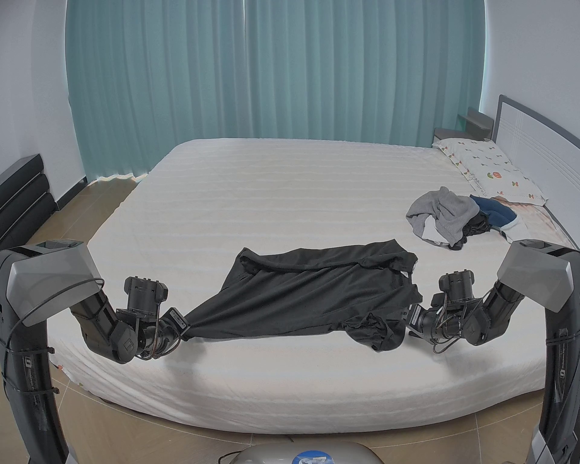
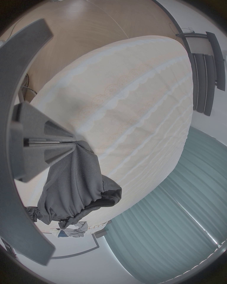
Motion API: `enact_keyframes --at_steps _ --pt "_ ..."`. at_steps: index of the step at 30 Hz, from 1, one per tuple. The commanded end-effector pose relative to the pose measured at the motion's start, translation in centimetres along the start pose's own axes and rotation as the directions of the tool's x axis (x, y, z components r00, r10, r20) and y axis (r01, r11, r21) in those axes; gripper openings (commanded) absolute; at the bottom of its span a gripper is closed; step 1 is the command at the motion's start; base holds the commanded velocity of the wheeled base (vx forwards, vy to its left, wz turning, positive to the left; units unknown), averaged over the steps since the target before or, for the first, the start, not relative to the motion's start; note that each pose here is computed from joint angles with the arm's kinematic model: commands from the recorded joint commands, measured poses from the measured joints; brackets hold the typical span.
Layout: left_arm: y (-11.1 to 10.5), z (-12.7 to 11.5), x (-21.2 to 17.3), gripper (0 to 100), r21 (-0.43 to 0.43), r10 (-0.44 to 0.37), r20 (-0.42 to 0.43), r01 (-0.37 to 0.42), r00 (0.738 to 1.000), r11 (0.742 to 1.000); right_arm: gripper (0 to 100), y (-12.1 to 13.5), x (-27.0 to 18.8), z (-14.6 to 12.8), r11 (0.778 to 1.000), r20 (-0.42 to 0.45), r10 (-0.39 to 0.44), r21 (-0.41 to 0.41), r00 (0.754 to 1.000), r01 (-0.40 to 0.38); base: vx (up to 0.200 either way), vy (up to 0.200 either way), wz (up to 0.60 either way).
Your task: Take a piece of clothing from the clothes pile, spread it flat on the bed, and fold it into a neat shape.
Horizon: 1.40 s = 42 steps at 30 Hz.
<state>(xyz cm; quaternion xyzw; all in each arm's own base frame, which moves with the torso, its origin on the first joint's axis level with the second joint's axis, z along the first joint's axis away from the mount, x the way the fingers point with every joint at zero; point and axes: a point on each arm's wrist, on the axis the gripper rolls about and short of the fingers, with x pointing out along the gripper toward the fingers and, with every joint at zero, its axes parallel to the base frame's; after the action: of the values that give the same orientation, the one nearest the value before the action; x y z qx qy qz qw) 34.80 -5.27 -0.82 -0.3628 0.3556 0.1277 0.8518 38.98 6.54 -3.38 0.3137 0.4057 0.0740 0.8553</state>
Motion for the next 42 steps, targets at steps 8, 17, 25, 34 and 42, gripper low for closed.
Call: enact_keyframes --at_steps 8,17,25,34,42 --pt "0.1 -0.1 -0.1 0 0.0 0.002 -0.003 -0.002 1.0 1.0 0 -0.2 -0.6 0.0 0.996 -0.031 -0.082 0.024 0.996 0.083 0.0 0.0 0.0" --pt "0.0 -0.6 -1.2 0 0.018 -0.013 -0.043 0.013 0.999 1.0 0 -1.8 -6.7 1.7 0.991 -0.036 -0.122 0.059 0.992 0.124 0.0 0.0 0.0" --pt "-0.7 -3.0 -2.8 0 0.124 0.062 -0.158 -0.042 0.986 0.991 0 -3.8 -11.4 2.7 0.985 -0.089 -0.175 -0.013 0.981 0.174 0.0 0.0 0.0" --pt "-1.4 -5.4 -3.9 0 0.194 0.082 -0.224 -0.038 0.971 0.98 0 -5.6 -12.8 3.1 0.969 -0.133 -0.244 -0.072 0.961 0.236 0.0 0.0 0.0" --pt "-1.4 -7.2 -4.1 0 0.239 0.111 -0.267 -0.045 0.957 0.97 0 -5.7 -11.9 3.0 0.95 -0.148 -0.305 -0.119 0.941 0.289 0.0 0.0 0.0"
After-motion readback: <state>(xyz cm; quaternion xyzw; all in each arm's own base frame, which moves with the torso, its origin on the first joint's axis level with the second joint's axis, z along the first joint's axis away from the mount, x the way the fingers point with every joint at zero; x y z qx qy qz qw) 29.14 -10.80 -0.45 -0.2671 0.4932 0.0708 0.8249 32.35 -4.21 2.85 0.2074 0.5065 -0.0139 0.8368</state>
